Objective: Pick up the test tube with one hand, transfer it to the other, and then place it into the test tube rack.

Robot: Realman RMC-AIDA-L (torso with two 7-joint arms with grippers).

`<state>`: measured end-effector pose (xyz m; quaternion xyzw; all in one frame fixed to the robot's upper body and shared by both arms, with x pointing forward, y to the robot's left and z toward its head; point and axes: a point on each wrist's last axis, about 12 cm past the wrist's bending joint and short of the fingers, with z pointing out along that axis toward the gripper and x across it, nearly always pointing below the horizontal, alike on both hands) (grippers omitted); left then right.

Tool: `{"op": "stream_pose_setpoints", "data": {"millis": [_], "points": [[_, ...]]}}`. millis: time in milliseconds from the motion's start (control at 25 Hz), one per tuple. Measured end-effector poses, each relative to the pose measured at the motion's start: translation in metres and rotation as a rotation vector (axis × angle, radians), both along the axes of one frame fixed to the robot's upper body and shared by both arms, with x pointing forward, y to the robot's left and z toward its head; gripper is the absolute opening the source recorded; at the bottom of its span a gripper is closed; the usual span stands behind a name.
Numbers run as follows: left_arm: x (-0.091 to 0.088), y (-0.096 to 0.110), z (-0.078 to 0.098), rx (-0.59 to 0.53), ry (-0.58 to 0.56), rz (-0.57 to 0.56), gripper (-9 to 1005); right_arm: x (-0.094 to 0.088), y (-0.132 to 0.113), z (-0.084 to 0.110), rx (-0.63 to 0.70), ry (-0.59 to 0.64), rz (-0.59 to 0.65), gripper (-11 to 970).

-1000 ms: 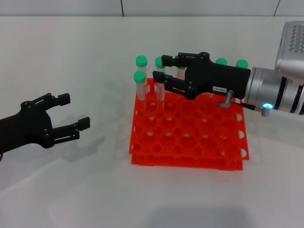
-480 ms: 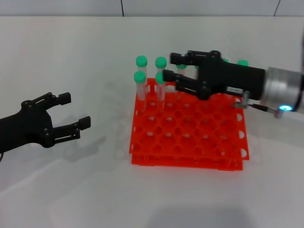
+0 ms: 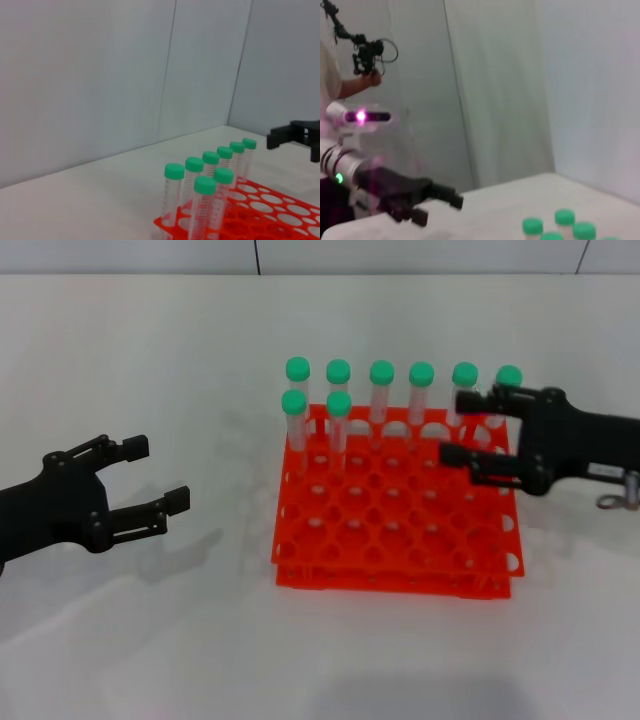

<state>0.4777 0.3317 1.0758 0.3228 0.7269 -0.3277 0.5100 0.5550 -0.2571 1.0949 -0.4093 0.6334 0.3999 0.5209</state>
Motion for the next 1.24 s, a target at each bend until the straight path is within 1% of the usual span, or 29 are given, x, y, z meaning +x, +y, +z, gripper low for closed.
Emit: {"op": "stream_pose_setpoints", "data": {"millis": [80,240,440,680,1240], "points": [[0.0,0.001,0.002,-0.002,-0.002,-0.011,886,-0.004,-0.009,-0.001,-0.022,0.03,0.013,705],[-0.002,0.006,0.007,-0.014,-0.008,-0.033,886,-0.011,-0.021,-0.004,-0.067,0.059,0.042,705],[-0.006,0.017,0.015,-0.026,0.004,-0.07,886,-0.013,-0.03,-0.004,-0.113,0.068,0.068,705],[-0.004,0.025,0.025,-0.005,0.049,-0.134,886,-0.013,-0.033,-0.006,-0.144,0.067,0.065,705],[0.001,0.029,0.029,0.027,0.066,-0.151,886,-0.009,-0.035,-0.009,-0.167,0.052,0.029,705]]}}
